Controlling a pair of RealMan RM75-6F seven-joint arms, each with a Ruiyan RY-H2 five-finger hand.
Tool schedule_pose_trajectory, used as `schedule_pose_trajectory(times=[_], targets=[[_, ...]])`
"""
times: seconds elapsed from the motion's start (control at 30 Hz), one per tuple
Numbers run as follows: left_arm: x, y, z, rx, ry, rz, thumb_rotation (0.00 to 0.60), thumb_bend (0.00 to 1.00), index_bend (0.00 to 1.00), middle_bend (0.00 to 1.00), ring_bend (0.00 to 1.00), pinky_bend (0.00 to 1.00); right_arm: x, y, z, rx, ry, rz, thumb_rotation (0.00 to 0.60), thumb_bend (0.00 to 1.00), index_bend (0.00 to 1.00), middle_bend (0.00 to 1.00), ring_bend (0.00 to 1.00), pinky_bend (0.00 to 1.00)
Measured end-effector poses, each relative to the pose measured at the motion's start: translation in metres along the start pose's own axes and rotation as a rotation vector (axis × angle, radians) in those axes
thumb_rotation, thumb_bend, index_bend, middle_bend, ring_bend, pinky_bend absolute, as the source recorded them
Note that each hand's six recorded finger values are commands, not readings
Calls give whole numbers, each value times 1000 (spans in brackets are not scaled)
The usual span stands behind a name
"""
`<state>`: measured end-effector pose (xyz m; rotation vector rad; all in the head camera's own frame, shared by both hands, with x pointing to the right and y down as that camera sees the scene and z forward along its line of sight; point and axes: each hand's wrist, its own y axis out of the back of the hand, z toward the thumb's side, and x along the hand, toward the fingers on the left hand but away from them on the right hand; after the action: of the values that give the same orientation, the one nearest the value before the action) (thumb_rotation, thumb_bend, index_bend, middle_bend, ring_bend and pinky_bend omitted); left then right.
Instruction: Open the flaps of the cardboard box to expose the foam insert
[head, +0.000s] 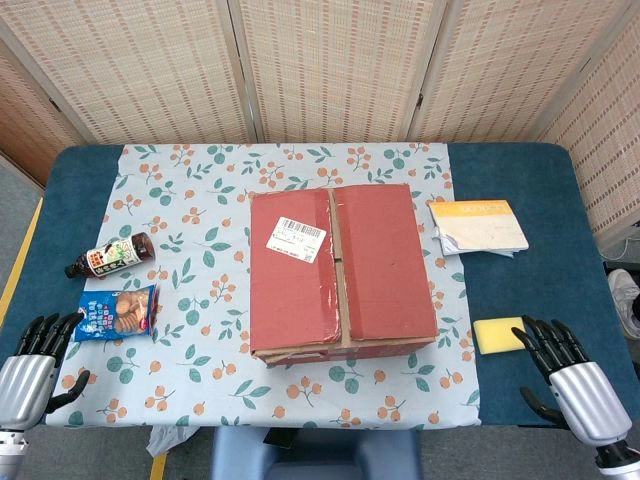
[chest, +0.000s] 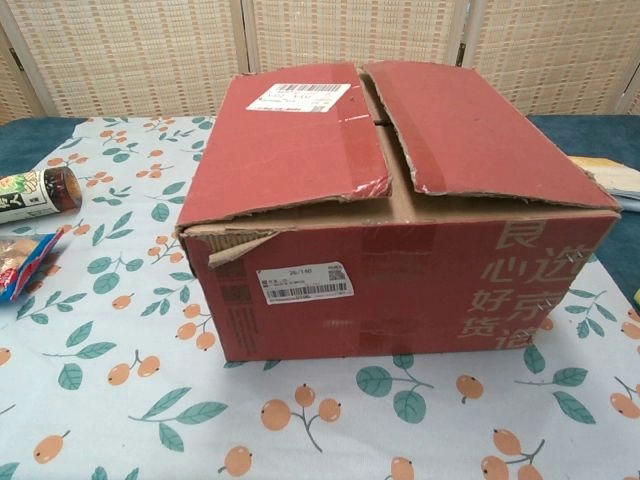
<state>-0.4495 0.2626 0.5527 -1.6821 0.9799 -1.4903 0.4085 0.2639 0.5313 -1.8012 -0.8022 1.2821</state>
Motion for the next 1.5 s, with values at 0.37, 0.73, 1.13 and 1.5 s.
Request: schedule_pose_trajectory(times=[0.37, 0.73, 1.13, 1.5], targets=[[4, -3, -2, 7, 1, -15, 600, 409, 17, 146, 80, 0, -8, 0, 3, -24, 27, -14, 600, 377, 0, 0, 0, 0], [9, 9, -11, -25, -15, 16, 600, 495, 26, 156, 79, 0, -44, 1, 55, -60, 225, 6, 600, 377, 0, 0, 0, 0], [20, 12, -24, -29, 5, 8, 600, 649, 25, 155, 79, 0, -84, 16, 129, -4, 394, -57, 600, 377, 0, 0, 0, 0], [23, 20, -35, -64, 5, 0, 600, 656, 23, 156, 76, 0, -125, -3, 162, 0, 443, -22, 600, 377, 0, 0, 0, 0]])
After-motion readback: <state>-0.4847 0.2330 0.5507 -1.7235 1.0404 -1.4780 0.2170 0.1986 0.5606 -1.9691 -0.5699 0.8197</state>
